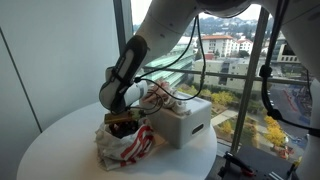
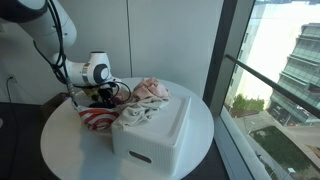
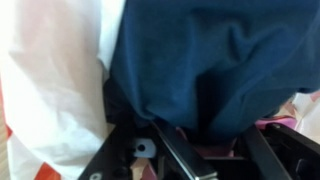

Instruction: Put the clothes on the white storage box

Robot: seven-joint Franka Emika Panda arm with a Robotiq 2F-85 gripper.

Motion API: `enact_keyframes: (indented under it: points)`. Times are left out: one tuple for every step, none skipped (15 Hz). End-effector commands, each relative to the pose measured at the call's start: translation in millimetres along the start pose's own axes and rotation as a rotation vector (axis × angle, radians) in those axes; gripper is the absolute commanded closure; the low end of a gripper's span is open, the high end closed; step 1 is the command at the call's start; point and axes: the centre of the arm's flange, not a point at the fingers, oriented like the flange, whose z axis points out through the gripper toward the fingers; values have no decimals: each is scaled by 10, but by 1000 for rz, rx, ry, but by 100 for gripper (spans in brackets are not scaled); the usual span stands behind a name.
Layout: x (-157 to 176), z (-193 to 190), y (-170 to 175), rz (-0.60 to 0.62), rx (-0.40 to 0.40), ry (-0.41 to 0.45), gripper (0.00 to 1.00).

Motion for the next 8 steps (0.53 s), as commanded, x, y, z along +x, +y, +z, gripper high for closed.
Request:
enact_keyframes:
  points:
    - [-31, -313, 60, 38, -45, 32, 95]
    - [-40, -462, 91, 45, -38, 46, 96]
    - [-59, -672, 126, 50, -23, 62, 95]
    - [-82, -869, 145, 49, 3, 71, 95]
    - [-93, -1095, 195, 68, 22, 88, 95]
    - [-83, -1274, 223, 83, 45, 111, 95]
    - [-79, -1474, 277, 100, 73, 122, 95]
    - [-86, -1692, 313, 117, 105, 133, 95]
